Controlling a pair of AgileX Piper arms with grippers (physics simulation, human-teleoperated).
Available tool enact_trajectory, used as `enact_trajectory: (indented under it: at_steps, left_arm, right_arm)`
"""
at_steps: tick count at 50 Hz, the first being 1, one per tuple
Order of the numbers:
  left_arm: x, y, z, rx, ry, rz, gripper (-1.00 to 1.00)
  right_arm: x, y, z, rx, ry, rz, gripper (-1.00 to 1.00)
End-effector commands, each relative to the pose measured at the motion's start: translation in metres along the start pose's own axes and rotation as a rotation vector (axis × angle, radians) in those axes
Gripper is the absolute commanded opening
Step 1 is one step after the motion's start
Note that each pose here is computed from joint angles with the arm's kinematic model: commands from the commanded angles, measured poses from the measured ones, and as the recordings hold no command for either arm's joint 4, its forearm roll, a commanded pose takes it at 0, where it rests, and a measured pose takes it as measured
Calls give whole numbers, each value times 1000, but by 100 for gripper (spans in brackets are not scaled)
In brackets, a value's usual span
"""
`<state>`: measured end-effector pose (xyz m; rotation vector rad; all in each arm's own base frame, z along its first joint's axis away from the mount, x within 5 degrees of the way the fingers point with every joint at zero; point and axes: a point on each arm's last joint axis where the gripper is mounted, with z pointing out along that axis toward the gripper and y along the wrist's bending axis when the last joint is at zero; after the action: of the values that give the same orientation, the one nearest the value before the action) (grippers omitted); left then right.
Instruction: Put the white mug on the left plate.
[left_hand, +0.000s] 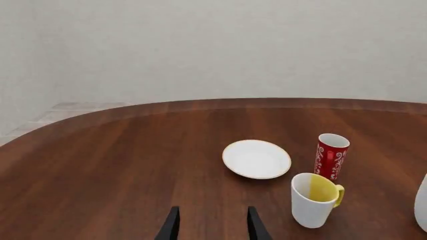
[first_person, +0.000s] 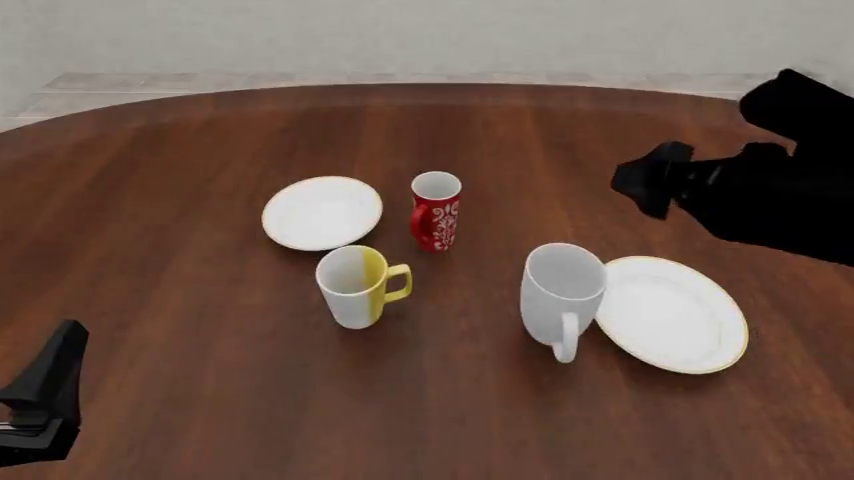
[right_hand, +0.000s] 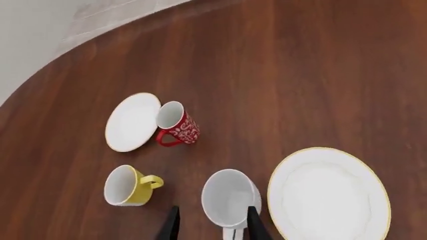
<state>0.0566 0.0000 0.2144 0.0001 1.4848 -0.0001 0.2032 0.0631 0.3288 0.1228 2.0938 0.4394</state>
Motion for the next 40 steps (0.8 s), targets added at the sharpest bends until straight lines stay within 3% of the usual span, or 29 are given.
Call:
enact_trajectory:
  at_steps: [1, 9, 13, 30, 40]
  left_arm:
    - [0, 0, 0, 0, 0, 0, 100]
    - [0, 0, 0, 0, 0, 0, 100]
    - [0, 0, 0, 0, 0, 0, 100]
    - [0, 0, 0, 0, 0, 0, 100]
    - [0, 0, 0, 0, 0, 0, 100]
  right_arm:
    - [25, 0, 24, 4, 96, 34, 100]
    - [37, -2, 36, 14, 133, 76, 100]
    - [36, -3, 38, 19, 138, 68, 100]
    - [53, -22, 53, 80, 158, 142, 100]
    - [60, -23, 60, 83, 180, 146, 100]
